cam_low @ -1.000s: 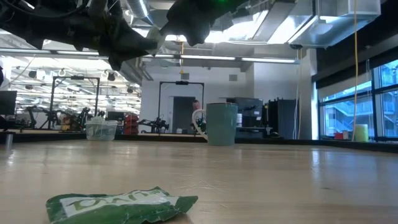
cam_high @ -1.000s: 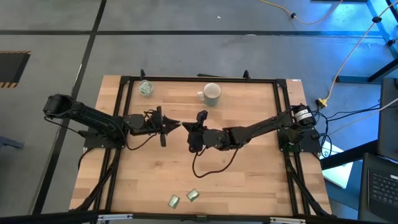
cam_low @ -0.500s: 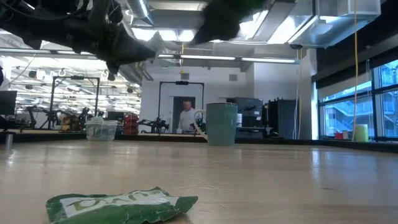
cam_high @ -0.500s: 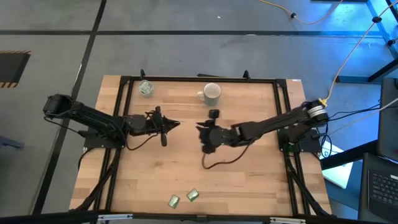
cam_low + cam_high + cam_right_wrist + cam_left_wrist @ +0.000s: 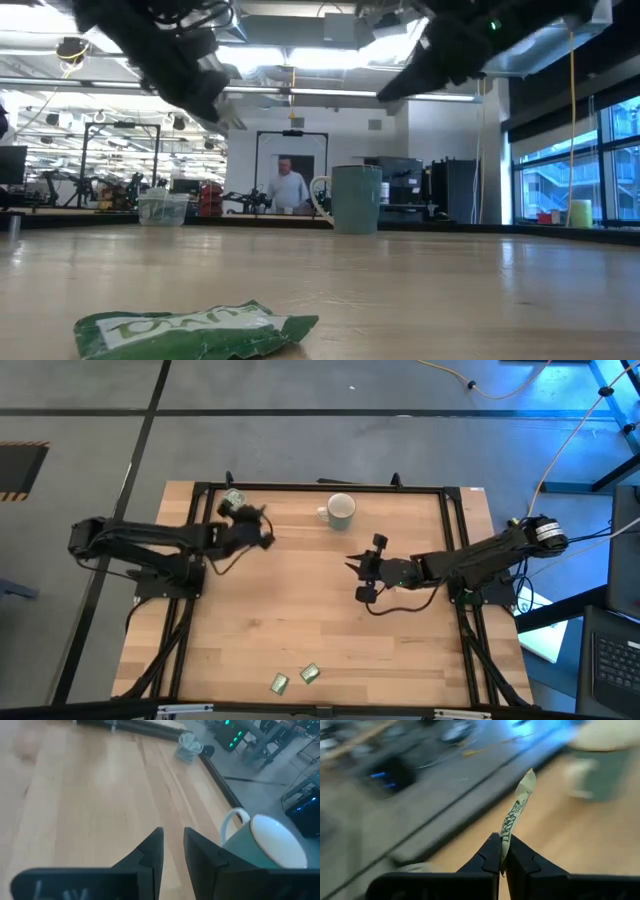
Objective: Pick and place Stevia / Truvia into bins
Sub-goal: Put the stevia packet into the transparent bin
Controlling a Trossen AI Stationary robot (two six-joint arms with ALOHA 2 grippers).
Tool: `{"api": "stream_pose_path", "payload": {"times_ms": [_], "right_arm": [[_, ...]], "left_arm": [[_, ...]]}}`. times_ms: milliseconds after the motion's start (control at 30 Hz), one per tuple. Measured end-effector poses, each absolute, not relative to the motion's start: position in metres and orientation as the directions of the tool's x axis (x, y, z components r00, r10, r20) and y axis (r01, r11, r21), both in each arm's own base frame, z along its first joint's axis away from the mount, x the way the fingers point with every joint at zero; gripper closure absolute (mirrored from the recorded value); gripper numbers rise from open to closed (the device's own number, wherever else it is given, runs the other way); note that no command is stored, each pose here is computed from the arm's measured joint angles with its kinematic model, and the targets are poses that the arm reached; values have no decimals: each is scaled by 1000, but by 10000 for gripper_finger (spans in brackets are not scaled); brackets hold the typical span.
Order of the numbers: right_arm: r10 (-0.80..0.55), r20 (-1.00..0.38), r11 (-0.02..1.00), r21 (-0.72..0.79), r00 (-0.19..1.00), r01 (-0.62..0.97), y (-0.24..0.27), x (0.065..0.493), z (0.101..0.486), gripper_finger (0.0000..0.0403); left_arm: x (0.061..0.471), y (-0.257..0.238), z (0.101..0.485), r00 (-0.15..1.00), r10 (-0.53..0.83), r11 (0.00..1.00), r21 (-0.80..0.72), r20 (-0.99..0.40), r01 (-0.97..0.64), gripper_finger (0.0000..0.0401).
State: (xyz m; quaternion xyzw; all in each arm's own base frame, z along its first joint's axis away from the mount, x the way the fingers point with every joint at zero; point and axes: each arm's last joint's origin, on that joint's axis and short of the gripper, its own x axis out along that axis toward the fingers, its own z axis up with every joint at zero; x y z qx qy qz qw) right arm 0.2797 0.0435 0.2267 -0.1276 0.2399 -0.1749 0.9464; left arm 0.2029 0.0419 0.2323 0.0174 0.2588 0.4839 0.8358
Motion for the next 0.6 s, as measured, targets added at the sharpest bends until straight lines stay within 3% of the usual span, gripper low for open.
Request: {"api": "stream_pose_path", "payload": {"times_ms": [133, 267, 400, 600], "right_arm": [[-393, -414, 906, -329, 821, 267, 42, 275, 216, 324], [-394, -426, 905, -336, 815, 262, 42, 272, 210, 324], [-396, -425, 904, -336, 814, 264, 41, 272, 210, 324], [-399, -425, 903, -337, 812, 267, 40, 273, 210, 324]], "left_arm": [[191, 67, 250, 194, 887, 358, 360, -418, -862, 396], [181, 91, 253, 65, 901, 251, 395, -428, -884, 396], [175, 114, 243, -64, 889, 171, 458, -454, -872, 397], [174, 143, 214, -215, 823, 149, 564, -526, -812, 397]]}}
